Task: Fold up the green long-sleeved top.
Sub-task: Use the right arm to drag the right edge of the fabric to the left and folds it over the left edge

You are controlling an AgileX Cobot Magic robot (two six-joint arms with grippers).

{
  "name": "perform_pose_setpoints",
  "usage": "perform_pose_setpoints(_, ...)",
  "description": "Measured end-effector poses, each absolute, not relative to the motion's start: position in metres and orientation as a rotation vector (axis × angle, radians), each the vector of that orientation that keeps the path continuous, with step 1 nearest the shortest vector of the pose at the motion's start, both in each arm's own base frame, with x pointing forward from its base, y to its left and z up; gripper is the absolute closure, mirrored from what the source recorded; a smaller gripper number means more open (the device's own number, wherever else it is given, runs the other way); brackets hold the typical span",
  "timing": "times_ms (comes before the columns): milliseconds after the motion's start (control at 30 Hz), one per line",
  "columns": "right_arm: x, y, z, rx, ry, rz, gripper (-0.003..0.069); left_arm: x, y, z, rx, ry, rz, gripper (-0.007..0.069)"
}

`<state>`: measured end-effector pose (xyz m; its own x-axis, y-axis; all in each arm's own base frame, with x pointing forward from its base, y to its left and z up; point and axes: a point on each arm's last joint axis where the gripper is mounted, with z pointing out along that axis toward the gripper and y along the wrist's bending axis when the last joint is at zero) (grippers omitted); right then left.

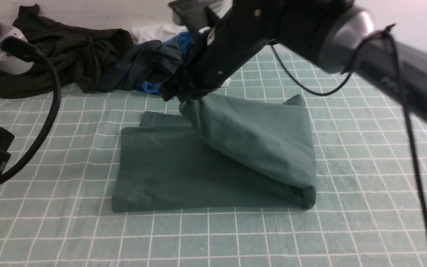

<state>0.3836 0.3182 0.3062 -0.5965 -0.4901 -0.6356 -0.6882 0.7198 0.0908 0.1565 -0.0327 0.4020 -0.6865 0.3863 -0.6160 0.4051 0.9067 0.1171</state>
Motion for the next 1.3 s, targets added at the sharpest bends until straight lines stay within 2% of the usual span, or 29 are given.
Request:
perform_pose_setpoints(200,0.382,0.330,0.307,-0.932,2.356,0.464,0.0661,0.154,-0.032,0.403,0.564,2.402,-0.039,0.0628)
perform_pose_setpoints(333,0.375,0.328,0.349,-0.926,2.269,0.503,0.0661,0.153,-0.033,0.403,0.572,2.402,-0.042,0.0628)
perform_pose_setpoints(500,0.368,0.331,0.367,-0.925,2.216,0.552,0.0661,0.153,-0.036,0.402,0.592,2.397,-0.051,0.0628)
perform_pose_setpoints(600,0.364,0.349,0.352,-0.955,2.222,0.596,0.0661,0.153,-0.036,0.402,0.594,2.396,-0.052,0.0628)
perform_pose_setpoints(767,0.363,0.394,0.276,-1.024,2.338,0.702,0.0661,0.153,-0.037,0.402,0.597,2.396,-0.052,0.0628)
perform_pose_setpoints(867,0.362,0.407,0.243,-1.058,2.397,0.745,0.0652,0.153,-0.036,0.402,0.596,2.398,-0.052,0.0628)
perform_pose_setpoints(967,0.359,0.410,0.231,-1.110,2.412,0.786,0.0590,0.152,-0.036,0.402,0.595,2.404,-0.054,0.0628)
perform_pose_setpoints(1100,0.364,0.400,0.246,-1.123,2.401,0.780,0.0435,0.152,-0.036,0.402,0.586,2.409,-0.057,0.0628)
perform_pose_setpoints(1200,0.378,0.378,0.268,-1.033,2.396,0.704,0.0318,0.152,-0.036,0.402,0.576,2.405,-0.060,0.0628)
perform_pose_setpoints(1300,0.392,0.351,0.295,-0.925,2.383,0.599,0.0263,0.156,-0.037,0.403,0.566,2.387,-0.064,0.0628)
